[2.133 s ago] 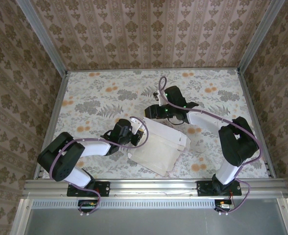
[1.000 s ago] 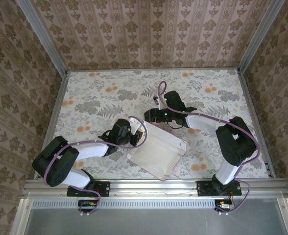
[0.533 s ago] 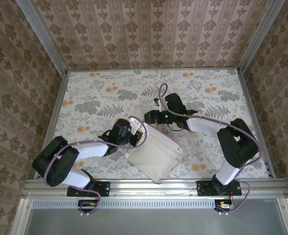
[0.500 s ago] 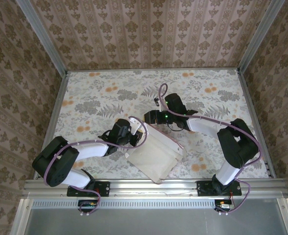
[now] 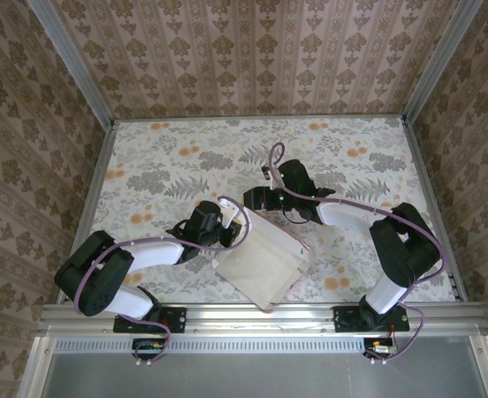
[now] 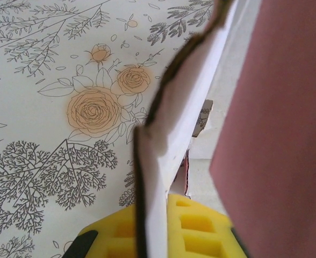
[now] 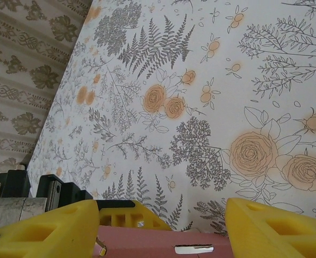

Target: Fold the paper box

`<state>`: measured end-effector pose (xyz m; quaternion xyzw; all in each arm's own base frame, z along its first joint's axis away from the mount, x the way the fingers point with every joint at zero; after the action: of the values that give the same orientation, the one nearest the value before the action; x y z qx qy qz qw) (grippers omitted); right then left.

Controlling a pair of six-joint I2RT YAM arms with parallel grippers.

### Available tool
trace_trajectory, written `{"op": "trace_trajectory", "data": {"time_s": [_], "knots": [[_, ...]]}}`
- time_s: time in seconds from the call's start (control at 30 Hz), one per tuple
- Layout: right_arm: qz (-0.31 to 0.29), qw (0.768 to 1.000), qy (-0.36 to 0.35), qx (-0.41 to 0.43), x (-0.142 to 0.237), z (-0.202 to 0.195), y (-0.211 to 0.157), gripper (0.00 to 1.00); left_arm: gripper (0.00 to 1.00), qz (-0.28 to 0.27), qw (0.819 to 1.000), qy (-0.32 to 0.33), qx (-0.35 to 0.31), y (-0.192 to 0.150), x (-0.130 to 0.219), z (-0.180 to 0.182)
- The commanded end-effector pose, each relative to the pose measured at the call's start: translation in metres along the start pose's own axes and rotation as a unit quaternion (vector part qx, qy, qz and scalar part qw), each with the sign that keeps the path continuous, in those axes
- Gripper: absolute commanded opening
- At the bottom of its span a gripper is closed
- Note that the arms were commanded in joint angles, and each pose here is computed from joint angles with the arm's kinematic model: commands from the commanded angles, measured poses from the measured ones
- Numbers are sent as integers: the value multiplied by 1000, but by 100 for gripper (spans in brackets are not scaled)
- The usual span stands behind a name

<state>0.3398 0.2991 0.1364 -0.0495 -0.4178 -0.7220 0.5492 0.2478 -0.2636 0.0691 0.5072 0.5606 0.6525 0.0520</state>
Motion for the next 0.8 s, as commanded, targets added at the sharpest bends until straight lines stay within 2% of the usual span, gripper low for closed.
{"op": "trace_trajectory", "data": {"time_s": [0.0, 0.2, 0.33, 0.57, 0.77], "knots": [[11, 1000, -8, 14, -5, 4, -14, 65, 5, -15, 1000, -9, -3, 16, 5, -5], [7, 999, -26, 17, -2, -4, -17, 65, 11, -22, 1000, -6, -3, 19, 12, -6], [2, 1000, -24, 17, 1, -2, -15, 65, 5, -22, 1000, -9, -2, 18, 13, -7], [-9, 1000, -7, 14, 9, 10, -7, 64, 5, -36, 999, -14, 1, 20, 17, -9], [5, 1000, 0, 16, 8, 12, -12, 65, 0, -46, 999, -23, 4, 25, 20, -12]]}}
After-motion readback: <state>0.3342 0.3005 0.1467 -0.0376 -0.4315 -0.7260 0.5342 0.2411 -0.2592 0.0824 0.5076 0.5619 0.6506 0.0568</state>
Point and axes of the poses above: each hand's point on the last joint's axis, 136 mm out from that joint toward the fingers, its own x axis back along the fingers, its own z axis along the line the jaws close on, y = z × x, the point moved 1 cm from there along x, back along the fingers, and after that the axes turned 1 degree about -x, right-handed, at the moved point
